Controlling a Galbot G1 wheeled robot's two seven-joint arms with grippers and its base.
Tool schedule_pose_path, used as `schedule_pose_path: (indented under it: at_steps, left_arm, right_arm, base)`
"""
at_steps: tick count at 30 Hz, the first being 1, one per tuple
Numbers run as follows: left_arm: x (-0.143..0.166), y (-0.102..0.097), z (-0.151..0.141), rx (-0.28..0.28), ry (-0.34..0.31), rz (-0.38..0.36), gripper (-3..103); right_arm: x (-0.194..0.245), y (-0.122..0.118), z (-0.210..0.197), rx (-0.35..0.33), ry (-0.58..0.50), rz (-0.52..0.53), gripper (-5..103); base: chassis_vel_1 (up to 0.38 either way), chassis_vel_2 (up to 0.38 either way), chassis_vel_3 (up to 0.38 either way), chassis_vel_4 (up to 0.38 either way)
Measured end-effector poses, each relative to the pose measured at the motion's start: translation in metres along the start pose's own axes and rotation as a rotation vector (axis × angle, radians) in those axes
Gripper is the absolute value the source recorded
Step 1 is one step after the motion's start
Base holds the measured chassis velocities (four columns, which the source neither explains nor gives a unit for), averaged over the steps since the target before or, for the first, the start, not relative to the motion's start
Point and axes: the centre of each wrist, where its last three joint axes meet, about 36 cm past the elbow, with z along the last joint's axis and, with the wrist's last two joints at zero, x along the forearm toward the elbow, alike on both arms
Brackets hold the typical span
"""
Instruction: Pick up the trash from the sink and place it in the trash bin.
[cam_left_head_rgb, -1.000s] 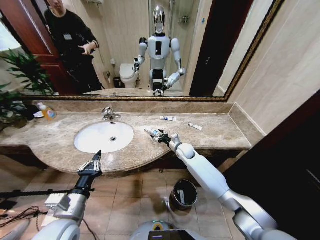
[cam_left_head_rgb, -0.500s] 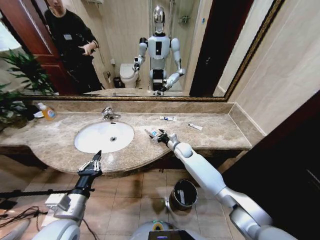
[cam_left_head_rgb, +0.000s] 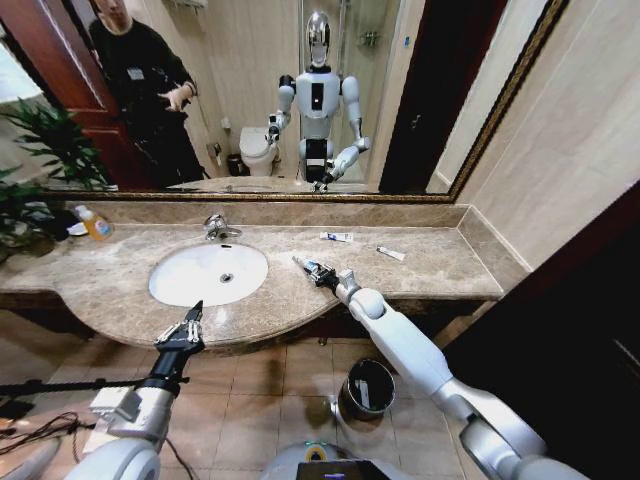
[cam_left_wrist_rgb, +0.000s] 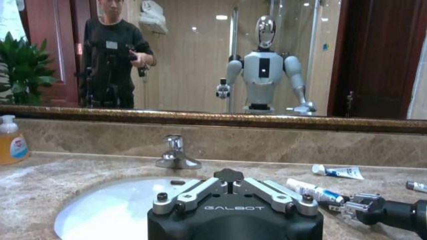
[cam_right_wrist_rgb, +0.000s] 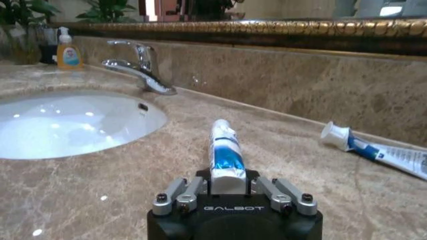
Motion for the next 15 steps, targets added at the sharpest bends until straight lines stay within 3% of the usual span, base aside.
schedule_pose_path:
  at_steps: [7, 15]
  left_arm:
    - [0.000, 0.000, 0.000, 0.000, 0.000, 0.000, 0]
    - [0.000, 0.000, 0.000, 0.000, 0.000, 0.000, 0]
  right_arm:
    - [0.012, -0.002, -0.015, -0.014, -0.048, 0.030, 28]
    - [0.065, -0.010, -0.029, -0.003, -0.108, 0.078, 28]
  base:
    - [0.000, 0.000, 0.000, 0.000]
    - [0.000, 0.000, 0.000, 0.000]
